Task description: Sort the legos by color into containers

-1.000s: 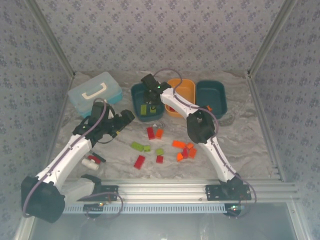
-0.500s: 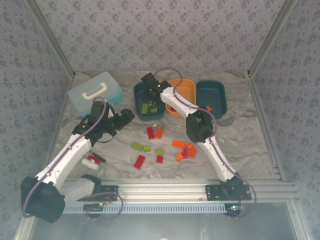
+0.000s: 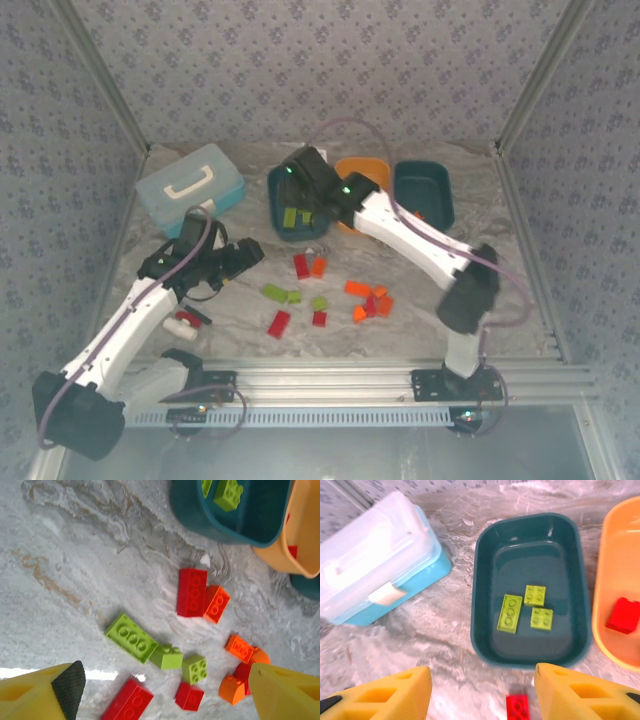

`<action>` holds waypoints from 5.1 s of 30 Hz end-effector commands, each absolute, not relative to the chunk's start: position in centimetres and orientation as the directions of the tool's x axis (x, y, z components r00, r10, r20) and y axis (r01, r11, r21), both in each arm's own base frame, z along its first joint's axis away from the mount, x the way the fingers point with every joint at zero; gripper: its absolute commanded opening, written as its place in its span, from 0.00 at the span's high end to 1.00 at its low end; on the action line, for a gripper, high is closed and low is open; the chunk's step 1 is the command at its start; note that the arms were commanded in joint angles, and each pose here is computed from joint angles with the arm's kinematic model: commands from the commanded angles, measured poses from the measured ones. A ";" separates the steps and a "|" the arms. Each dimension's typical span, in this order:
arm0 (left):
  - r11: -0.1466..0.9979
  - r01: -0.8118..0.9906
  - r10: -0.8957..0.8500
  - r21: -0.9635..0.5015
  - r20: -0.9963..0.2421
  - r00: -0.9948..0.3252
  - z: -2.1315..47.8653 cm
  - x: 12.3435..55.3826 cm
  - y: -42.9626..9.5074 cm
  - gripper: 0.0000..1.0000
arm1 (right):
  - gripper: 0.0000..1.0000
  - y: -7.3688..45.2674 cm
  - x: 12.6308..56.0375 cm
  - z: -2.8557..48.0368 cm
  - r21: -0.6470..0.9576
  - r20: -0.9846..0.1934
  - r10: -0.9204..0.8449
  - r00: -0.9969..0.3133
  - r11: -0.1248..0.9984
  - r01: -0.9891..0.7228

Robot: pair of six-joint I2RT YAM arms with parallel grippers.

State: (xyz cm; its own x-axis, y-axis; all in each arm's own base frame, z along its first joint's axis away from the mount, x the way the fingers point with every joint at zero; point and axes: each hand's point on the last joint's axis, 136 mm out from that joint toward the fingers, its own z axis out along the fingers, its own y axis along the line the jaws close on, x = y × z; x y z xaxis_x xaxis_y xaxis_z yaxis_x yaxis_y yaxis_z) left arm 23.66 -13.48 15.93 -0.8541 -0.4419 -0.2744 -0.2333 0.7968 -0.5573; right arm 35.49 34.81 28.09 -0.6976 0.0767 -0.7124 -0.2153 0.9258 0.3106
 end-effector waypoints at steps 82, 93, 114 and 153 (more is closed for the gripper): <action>0.874 0.353 0.133 -0.334 -0.536 -0.834 14.2 45.1 -43.8 0.66 | 0.41 13.6 22.0 18.9 0.404 -0.557 0.352 -0.752 0.906 0.124; 0.881 0.358 0.148 -0.308 -0.541 -0.828 8.0 48.4 -44.5 0.61 | 0.41 12.5 20.5 17.7 0.423 -0.532 0.375 -0.759 0.894 0.146; 0.801 0.355 -0.060 -0.482 -0.655 -0.753 27.3 45.6 -43.0 0.27 | 0.43 14.5 18.7 13.1 0.326 -0.407 0.229 -0.884 0.941 0.094; 0.792 0.136 -0.250 -0.595 -0.520 -0.817 22.0 19.5 -19.1 0.22 | 0.45 15.5 20.7 3.3 0.254 -0.208 0.349 -0.914 0.921 0.294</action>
State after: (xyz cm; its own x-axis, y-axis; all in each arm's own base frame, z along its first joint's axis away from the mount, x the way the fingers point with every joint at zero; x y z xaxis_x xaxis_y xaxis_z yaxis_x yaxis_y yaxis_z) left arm 19.61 -19.02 22.02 -0.8158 -0.2472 -0.5228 0.1379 0.7948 -0.5910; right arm 20.17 15.23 3.06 -0.9119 0.3548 -0.2062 0.3006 0.9196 0.2530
